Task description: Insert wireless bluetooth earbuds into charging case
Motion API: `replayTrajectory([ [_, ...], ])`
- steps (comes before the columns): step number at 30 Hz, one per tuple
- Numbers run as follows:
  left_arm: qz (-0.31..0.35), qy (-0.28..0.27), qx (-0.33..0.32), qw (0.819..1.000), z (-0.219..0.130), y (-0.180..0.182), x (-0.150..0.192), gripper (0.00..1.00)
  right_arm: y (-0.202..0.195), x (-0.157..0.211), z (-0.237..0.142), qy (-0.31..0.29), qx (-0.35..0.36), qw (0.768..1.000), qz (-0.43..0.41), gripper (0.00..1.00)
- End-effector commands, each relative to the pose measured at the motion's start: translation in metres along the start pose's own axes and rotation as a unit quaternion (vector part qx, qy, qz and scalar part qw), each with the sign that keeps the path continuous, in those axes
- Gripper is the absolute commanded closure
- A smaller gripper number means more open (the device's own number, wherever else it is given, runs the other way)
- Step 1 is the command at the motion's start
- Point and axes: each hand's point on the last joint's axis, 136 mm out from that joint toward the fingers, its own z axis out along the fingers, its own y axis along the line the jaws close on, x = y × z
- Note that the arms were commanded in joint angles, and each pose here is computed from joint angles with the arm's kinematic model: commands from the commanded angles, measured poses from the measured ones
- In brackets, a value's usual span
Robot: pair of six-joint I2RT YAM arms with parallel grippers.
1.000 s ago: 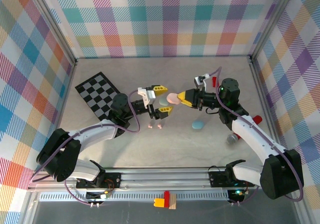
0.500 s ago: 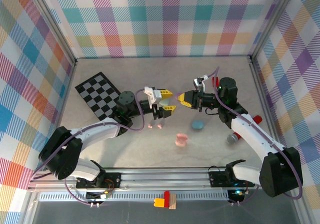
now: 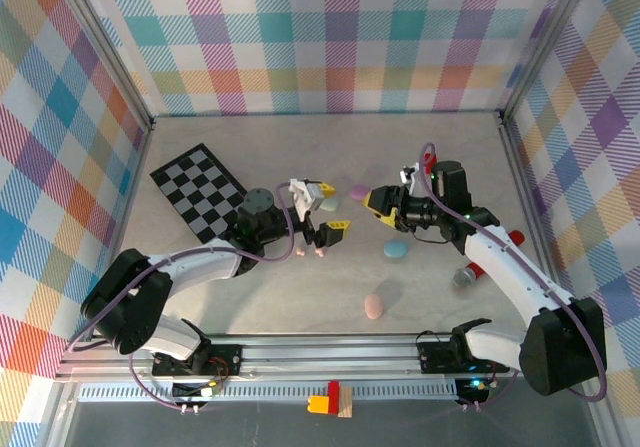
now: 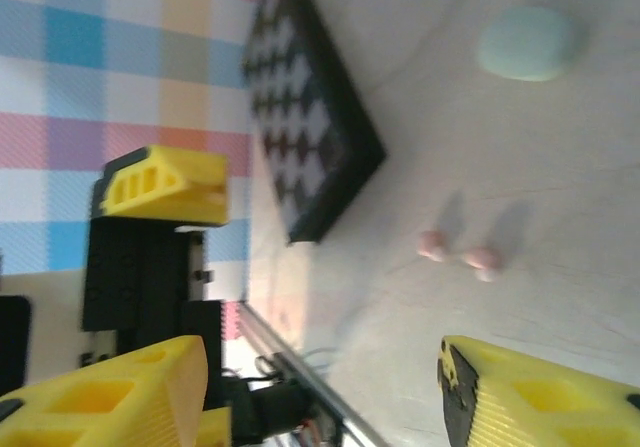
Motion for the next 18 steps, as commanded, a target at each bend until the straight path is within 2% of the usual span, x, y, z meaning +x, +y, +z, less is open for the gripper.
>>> replayTrajectory([
  [1, -0.027, -0.032, -0.036, 0.998, -0.017, 0.015, -0.009, 0.08, -0.039, 0.015, -0.016, -0.013, 0.116, 0.993, -0.031, 0.33],
  [5, -0.070, -0.055, -0.084, 0.992, -0.035, 0.042, -0.004, 0.06, -0.073, 0.052, -0.026, -0.006, 0.242, 0.968, -0.067, 0.28],
  [10, -0.086, -0.064, -0.126, 0.986, -0.050, 0.065, 0.001, 0.05, -0.105, 0.109, -0.030, 0.018, 0.355, 0.928, -0.113, 0.23],
  [15, -0.086, -0.064, -0.131, 0.985, -0.055, 0.072, 0.002, 0.05, -0.110, 0.154, -0.017, 0.061, 0.399, 0.893, -0.200, 0.17],
  [18, -0.087, -0.063, -0.131, 0.986, -0.056, 0.073, 0.003, 0.04, -0.117, 0.174, -0.006, 0.096, 0.419, 0.876, -0.221, 0.16],
])
